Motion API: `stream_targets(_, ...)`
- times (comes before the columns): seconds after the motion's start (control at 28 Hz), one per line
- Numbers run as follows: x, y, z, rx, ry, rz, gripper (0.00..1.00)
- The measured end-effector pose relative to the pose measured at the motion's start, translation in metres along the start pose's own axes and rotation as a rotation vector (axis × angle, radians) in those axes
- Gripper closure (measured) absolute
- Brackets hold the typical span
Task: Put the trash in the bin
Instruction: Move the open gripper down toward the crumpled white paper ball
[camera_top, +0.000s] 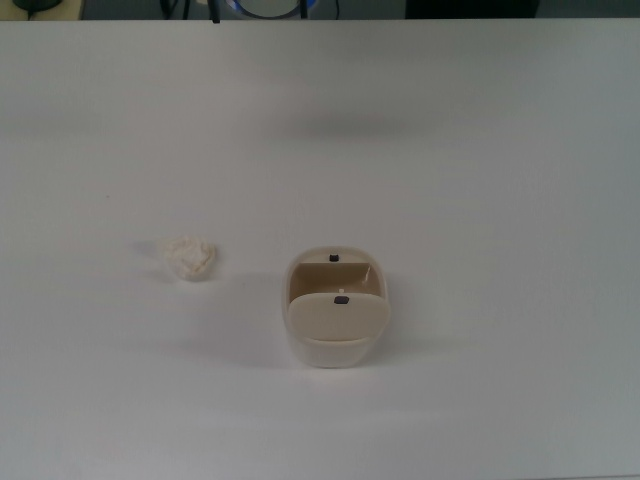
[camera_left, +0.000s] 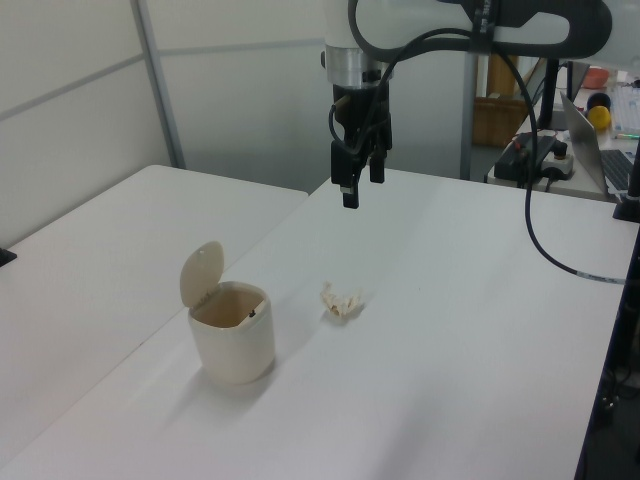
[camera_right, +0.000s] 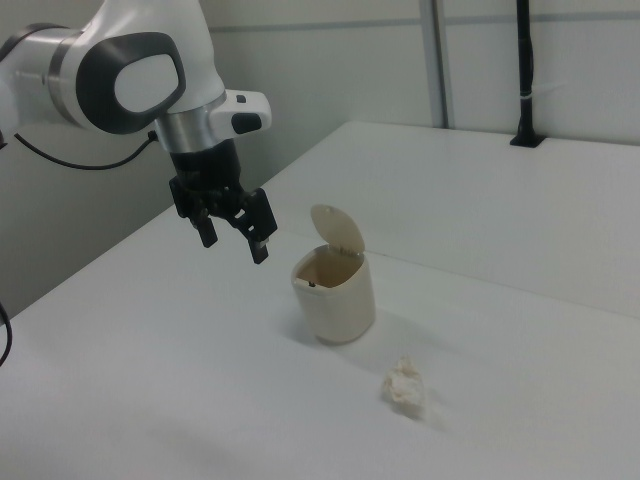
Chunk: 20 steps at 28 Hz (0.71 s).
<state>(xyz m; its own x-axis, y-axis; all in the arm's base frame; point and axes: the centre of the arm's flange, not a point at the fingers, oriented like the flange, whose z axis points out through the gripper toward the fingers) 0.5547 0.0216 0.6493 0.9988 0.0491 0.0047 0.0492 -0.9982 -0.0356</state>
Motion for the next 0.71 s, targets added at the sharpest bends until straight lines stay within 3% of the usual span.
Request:
stream_targets(0.36,0.012,0.011,0.011,0.001,0.012,0.013,0.00)
stream_targets(0.57,0.041,0.044,0.055,0.001,-0.003,-0.020,0.00)
stream_targets(0.71,0.061,0.066,0.092,-0.030,-0.022,-0.040,0.00)
